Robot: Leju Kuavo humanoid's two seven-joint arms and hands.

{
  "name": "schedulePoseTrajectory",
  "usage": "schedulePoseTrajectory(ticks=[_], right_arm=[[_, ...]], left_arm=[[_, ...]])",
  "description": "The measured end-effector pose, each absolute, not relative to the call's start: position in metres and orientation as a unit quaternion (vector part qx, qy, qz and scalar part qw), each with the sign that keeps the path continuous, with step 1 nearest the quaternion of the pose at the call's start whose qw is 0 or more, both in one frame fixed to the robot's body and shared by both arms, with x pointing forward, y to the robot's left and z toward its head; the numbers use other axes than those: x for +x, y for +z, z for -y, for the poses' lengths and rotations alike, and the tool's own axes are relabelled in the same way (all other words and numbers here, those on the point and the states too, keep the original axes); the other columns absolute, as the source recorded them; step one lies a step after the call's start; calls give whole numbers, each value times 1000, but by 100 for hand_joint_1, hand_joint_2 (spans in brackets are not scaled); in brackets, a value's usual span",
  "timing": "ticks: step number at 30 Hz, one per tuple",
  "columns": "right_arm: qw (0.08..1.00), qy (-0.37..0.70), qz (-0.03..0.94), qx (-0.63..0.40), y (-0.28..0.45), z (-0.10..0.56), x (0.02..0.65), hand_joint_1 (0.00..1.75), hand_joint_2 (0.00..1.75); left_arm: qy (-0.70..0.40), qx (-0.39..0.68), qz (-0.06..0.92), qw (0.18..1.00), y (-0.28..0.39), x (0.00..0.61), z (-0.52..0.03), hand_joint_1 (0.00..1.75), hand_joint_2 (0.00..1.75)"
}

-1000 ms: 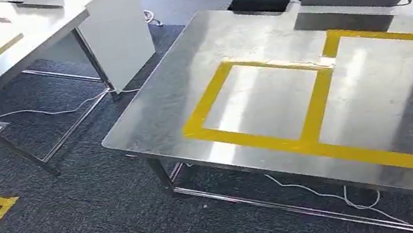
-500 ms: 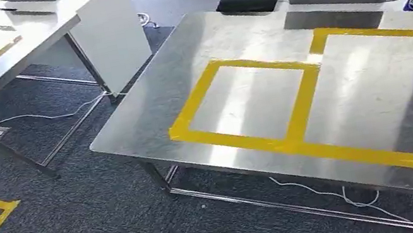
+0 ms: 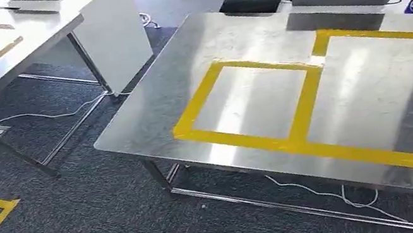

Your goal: Take the parts from the cabinet and place them on the table.

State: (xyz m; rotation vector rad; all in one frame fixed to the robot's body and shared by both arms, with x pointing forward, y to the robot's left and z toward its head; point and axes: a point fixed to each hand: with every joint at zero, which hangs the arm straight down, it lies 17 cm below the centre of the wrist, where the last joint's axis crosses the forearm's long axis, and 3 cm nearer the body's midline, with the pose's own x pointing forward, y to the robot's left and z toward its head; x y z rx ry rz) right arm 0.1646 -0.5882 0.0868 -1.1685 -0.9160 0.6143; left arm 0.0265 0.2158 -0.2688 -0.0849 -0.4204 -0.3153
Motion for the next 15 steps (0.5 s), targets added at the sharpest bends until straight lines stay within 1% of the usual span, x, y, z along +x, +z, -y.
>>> schedulePoseTrajectory(ticks=[4, 15], right_arm=[[692, 282, 411, -522, 85, 584, 168, 175, 175], [671, 346, 398, -521, 74, 560, 192, 175, 175]], left_arm=[[-158, -38, 207, 965, -269, 27, -221, 0, 175], [-174, -38, 204, 963, -270, 23, -224, 0, 175]])
